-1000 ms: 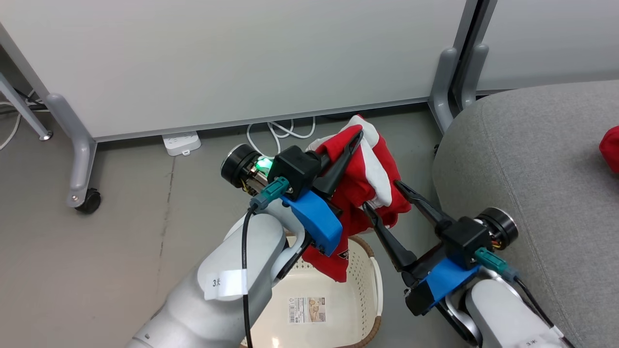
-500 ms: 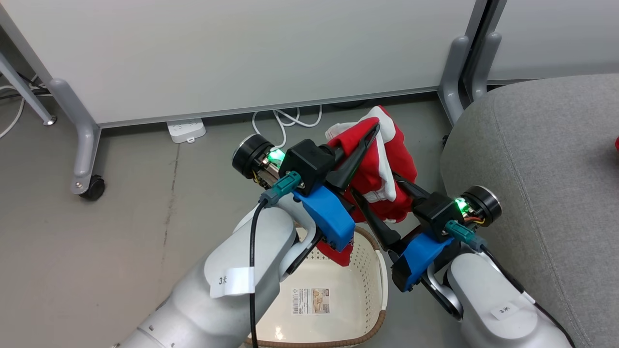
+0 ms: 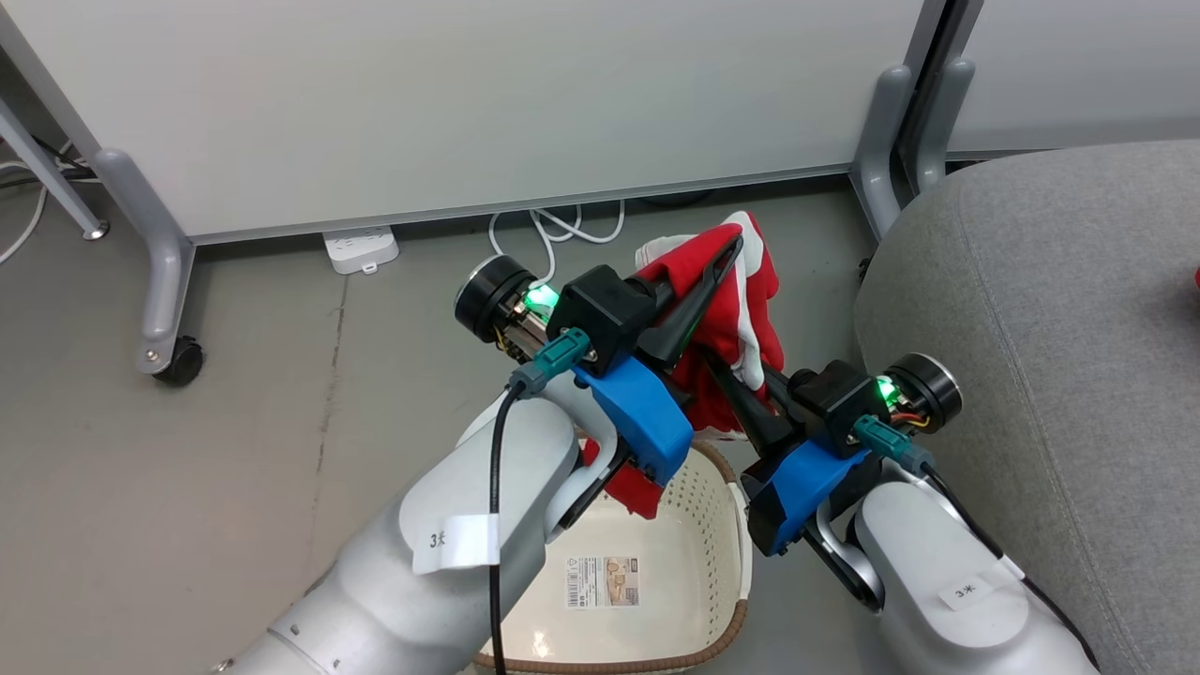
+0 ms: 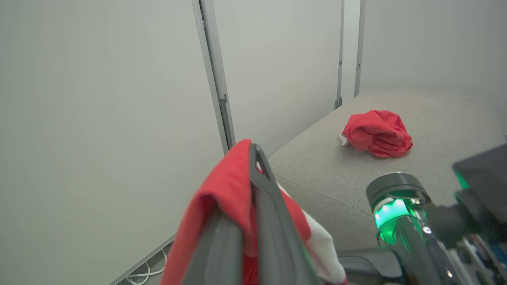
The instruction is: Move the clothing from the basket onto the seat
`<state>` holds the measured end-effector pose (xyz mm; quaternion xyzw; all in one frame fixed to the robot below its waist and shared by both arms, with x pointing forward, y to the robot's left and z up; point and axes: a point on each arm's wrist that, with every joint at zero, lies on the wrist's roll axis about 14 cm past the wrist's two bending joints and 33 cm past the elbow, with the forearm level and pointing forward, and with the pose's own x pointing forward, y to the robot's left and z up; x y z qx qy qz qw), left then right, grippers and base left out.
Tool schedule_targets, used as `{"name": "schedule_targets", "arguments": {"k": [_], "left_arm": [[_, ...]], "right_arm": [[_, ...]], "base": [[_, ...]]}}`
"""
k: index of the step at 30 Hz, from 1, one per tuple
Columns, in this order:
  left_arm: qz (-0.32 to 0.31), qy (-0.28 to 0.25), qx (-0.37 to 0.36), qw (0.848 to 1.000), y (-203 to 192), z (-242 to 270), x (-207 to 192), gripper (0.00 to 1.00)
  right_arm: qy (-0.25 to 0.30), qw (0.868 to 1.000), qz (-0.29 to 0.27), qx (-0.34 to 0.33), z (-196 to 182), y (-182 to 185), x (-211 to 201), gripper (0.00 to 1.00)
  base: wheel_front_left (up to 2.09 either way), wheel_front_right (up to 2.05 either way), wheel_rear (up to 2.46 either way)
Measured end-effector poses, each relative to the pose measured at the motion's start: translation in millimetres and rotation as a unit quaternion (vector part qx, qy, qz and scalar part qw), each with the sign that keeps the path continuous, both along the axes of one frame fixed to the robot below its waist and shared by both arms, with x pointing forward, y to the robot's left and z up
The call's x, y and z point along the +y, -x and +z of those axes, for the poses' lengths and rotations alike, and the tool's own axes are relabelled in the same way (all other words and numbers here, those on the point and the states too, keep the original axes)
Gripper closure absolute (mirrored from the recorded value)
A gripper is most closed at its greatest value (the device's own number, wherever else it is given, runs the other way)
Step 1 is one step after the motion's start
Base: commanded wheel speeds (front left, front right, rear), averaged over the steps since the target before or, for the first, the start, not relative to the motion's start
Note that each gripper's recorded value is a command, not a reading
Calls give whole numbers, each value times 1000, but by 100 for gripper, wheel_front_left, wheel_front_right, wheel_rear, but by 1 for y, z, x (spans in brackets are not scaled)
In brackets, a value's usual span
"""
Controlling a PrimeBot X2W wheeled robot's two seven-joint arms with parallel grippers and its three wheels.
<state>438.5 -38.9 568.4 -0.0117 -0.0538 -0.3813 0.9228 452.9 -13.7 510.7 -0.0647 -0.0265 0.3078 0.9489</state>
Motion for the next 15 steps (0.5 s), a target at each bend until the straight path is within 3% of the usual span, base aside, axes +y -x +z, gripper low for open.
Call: {"name": "schedule_targets", "arguments": {"k": [15], "left_arm": [[-1,-2,2,1000,-1,-2,-1,100]], "right_arm": [[-6,1000,-3,-1,2,-1,-2,100]], "base": [[0,0,0]]}}
